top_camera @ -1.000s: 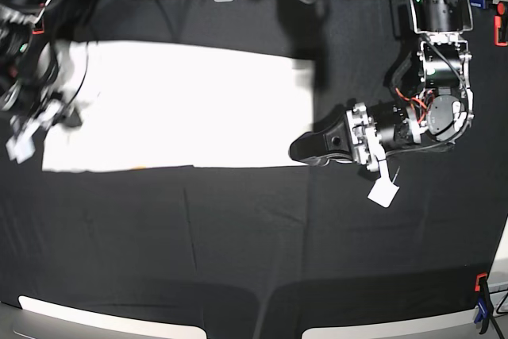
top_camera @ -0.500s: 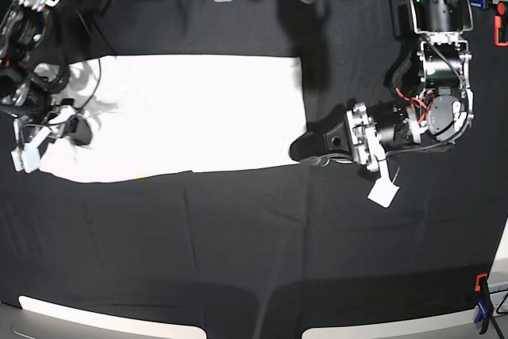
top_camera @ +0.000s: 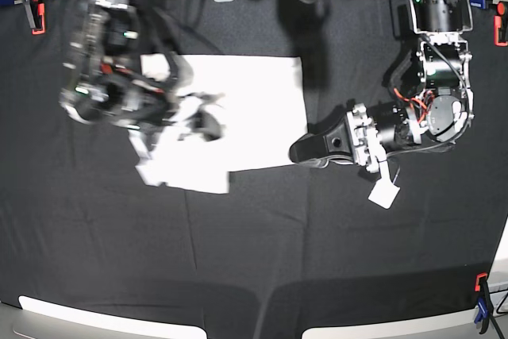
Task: Layout the t-shirt on the table in an organized manner, then fold the t-shirt properly
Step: 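Fold both band ends inward toward the shirt's middle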
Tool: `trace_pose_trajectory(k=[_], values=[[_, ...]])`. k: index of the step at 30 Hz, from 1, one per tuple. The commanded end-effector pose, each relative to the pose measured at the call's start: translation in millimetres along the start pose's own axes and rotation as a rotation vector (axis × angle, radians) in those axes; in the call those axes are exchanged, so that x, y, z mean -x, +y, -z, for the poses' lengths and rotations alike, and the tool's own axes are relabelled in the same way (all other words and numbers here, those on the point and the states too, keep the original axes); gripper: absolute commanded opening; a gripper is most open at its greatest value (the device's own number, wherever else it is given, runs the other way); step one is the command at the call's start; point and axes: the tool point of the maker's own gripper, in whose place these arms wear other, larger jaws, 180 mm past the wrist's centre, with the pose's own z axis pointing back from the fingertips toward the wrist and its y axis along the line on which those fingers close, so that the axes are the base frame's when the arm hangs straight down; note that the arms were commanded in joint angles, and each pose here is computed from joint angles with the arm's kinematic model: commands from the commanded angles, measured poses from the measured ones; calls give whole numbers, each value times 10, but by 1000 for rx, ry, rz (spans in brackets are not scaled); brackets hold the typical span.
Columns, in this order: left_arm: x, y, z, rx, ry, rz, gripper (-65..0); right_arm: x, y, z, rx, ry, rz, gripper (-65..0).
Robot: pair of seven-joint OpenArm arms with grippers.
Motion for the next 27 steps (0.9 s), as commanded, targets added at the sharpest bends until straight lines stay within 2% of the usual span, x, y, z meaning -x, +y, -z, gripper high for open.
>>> trace_pose_trajectory(k=[1,6,12,17,20,22,24,27], values=[[-155,-98,-7,28,-29,38,-267,-266,109,13,-31,-78,-17,-650],[-155,-97,-8,28,-29,38,-267,-436,509,244,-118,-105,-28,-650],[-155,-97,-8,28,-29,38,-267,-333,569,446,-29,-29,-67,-650],[-155,-97,-8,28,-29,38,-267,-337,630,501,-22,-24,-65,-650],[-155,-97,-8,28,-29,38,-267,-354,695,514,-46,-30,-69,-461],[-155,-97,-8,28,-29,38,-267,-398,805,520,-95,-52,-61,-362],[-155,-97,-8,28,-29,38,-267,-488,998,506,-189,-100,-38,-319],[-155,-97,-8,28,-29,38,-267,-586,1227,474,-299,-149,-18,-320]])
